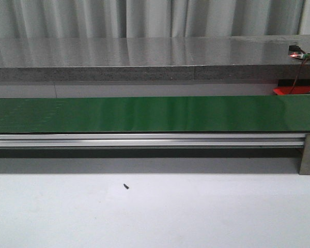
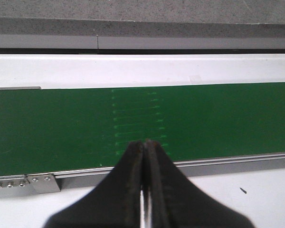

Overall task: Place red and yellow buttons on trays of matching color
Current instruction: 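Carry the yellow button to the yellow tray, lower and release it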

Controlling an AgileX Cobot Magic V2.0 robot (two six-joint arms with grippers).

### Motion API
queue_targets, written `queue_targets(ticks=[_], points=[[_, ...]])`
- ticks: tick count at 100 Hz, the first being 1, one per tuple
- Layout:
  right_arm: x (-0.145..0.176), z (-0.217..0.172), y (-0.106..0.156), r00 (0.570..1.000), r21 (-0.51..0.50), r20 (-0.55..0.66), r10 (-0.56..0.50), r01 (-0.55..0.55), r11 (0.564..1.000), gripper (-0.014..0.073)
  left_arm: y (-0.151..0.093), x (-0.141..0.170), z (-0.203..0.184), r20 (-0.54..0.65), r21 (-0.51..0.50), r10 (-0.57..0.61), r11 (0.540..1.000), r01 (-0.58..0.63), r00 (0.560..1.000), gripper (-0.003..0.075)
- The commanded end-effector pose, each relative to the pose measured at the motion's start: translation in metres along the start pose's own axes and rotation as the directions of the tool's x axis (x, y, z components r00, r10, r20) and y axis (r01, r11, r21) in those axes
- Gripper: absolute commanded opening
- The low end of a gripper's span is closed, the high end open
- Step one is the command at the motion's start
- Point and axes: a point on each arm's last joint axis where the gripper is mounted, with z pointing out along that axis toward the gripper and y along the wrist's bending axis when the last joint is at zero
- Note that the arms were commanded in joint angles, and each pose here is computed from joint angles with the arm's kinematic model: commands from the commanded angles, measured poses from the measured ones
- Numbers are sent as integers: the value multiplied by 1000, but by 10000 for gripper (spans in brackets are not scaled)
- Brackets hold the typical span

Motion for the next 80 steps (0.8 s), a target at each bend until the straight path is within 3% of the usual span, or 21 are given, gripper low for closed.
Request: queue_targets(ticks=[1, 29, 41, 63, 80], points=[[-10, -3, 0, 998, -2, 69, -5, 6, 1000, 48, -2, -13, -5, 90, 6, -13, 1000, 13, 996, -20], [-9, 8, -1, 1000, 7, 28, -6, 6, 1000, 50, -2, -13, -5, 90, 6, -13, 1000, 13, 996, -20], [-9, 9, -1, 1000, 8, 25, -6, 6, 1000, 99, -2, -13, -5, 90, 6, -13, 1000, 13, 996, -20], [-9, 10, -1, 1000, 12, 22, -12, 12, 1000, 290, -2, -13, -5, 90, 6, -13, 1000, 13, 996, -20], [-9, 10, -1, 1000, 12, 22, -13, 12, 1000, 541, -2, -13, -5, 90, 6, -13, 1000, 13, 996, -20]])
